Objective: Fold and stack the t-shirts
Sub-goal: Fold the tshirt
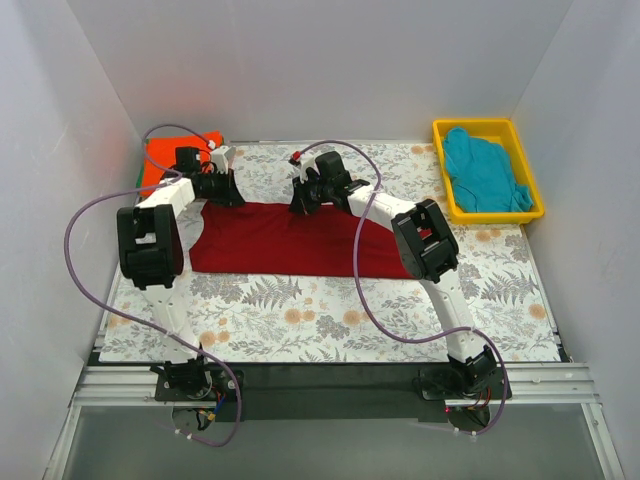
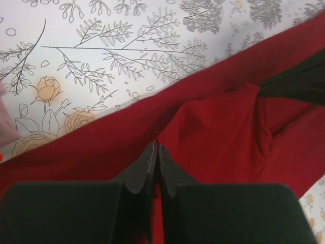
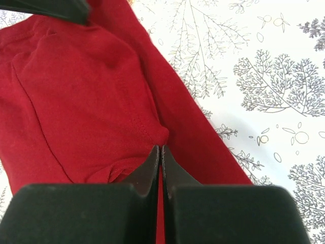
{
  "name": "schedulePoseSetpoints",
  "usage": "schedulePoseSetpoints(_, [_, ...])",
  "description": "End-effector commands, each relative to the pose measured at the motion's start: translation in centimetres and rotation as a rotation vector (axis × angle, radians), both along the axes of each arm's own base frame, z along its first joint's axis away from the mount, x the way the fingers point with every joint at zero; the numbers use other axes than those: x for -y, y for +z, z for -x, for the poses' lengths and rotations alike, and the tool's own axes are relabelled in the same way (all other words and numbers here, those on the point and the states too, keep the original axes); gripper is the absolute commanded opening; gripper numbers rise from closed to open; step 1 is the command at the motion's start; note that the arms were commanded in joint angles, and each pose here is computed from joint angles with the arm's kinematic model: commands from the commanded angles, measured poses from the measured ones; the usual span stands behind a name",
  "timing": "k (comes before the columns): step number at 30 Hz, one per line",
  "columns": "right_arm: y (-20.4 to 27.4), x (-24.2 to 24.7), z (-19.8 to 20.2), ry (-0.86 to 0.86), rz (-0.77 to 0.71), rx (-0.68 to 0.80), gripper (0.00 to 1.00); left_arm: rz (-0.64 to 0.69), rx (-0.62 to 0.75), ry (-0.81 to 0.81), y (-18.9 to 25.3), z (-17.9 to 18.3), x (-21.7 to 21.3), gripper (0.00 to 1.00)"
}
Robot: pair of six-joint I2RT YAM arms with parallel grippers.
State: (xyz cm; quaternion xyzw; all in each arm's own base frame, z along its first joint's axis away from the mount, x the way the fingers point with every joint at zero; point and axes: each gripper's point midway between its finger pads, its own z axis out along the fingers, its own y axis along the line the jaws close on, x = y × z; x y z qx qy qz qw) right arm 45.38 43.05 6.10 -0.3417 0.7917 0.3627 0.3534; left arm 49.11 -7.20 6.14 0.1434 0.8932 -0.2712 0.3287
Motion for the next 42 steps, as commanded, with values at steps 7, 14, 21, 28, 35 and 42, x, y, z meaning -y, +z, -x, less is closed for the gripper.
schedulePoseSetpoints(7, [-0.8, 0.1, -1.5, -0.036, 0.021, 0.049, 0.01, 0.035, 0.201, -0.130, 6.5, 3.7, 1.9, 0.00])
schedulePoseSetpoints(14, [-1.3, 0.6, -2.1, -0.083, 0.039, 0.048, 0.01, 0.054, 0.100, -0.199, 2.6, 8.1, 3.9, 0.00])
schedulePoseSetpoints(21, [-1.8, 0.6, -2.4, -0.112, 0.038, 0.028, 0.01, 0.020, 0.041, -0.242, -0.6, 10.6, 5.5, 0.00])
schedulePoseSetpoints(28, [-2.1, 0.7, -2.2, -0.114, 0.039, 0.012, 0.01, -0.032, 0.023, -0.274, -1.4, 11.7, 5.2, 0.05])
schedulePoseSetpoints(35, [2.8, 0.9, -0.8, -0.038, -0.016, 0.042, 0.52, 0.006, 0.042, -0.246, 3.8, 11.6, 5.2, 0.27])
schedulePoseSetpoints(42, [10.6, 8.5, 0.6, 0.009, 0.076, 0.202, 0.64, 0.000, 0.054, 0.005, 8.2, 10.3, 3.0, 0.40])
